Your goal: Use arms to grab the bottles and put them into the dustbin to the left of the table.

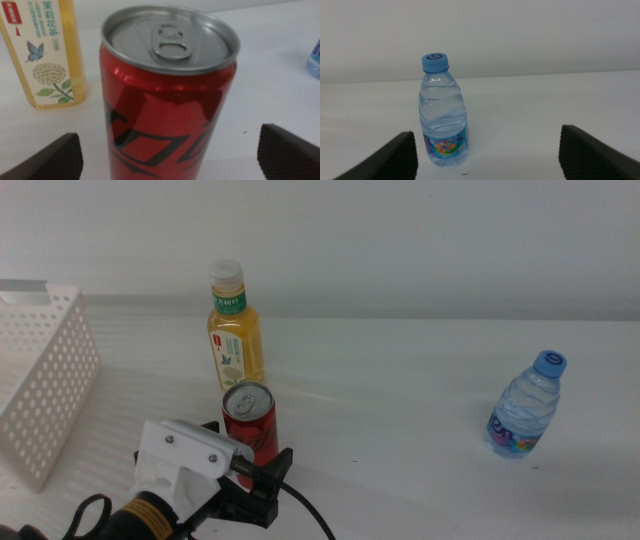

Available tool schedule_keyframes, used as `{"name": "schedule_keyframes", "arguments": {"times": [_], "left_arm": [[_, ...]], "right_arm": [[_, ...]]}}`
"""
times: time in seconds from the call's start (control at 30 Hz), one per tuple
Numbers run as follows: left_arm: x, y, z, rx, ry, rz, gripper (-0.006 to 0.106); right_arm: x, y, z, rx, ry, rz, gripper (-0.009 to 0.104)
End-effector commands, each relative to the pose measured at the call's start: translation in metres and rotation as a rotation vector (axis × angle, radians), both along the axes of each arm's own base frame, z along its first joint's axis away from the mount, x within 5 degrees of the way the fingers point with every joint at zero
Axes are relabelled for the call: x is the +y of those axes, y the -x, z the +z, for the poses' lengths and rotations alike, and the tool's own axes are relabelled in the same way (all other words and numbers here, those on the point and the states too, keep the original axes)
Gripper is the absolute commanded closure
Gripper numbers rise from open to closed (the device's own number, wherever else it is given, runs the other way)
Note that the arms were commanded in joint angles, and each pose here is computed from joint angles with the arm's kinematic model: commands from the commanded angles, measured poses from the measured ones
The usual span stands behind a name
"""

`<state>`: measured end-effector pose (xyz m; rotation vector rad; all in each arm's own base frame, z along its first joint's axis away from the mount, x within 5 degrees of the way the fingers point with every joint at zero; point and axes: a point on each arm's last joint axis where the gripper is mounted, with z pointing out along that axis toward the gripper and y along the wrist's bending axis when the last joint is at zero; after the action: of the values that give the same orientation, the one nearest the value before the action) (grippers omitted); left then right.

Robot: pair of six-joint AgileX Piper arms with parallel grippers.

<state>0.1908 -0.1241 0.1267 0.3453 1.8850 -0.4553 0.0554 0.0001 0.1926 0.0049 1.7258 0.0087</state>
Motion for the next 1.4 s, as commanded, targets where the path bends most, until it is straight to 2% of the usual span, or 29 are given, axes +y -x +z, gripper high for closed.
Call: {"name": "schedule_keyframes", "arguments": {"times": [0.0, 0.53, 0.67, 1.23, 1.37], "left_arm": [[-0.002, -0.001, -0.001, 0.014, -0.003, 0.005, 0.007], [-0.008, -0.014, 0.003, 0.032, -0.002, 0.040, 0.007], [-0.008, -0.014, 0.002, 0.024, -0.041, 0.026, 0.007], [-0.006, -0.018, -0.004, 0.034, 0.010, 0.085, 0.007], [-0.008, -0.020, -0.005, -0.028, 0.030, 0.074, 0.007]], "right_arm": [[0.000, 0.001, -0.012, 0.004, 0.009, -0.005, 0.019], [0.000, 0.001, -0.012, 0.004, 0.009, -0.005, 0.019], [0.000, 0.001, -0.012, 0.004, 0.009, -0.005, 0.019], [0.000, 0.001, -0.012, 0.004, 0.009, -0.005, 0.019], [0.000, 0.001, -0.012, 0.004, 0.009, -0.005, 0.019]]}}
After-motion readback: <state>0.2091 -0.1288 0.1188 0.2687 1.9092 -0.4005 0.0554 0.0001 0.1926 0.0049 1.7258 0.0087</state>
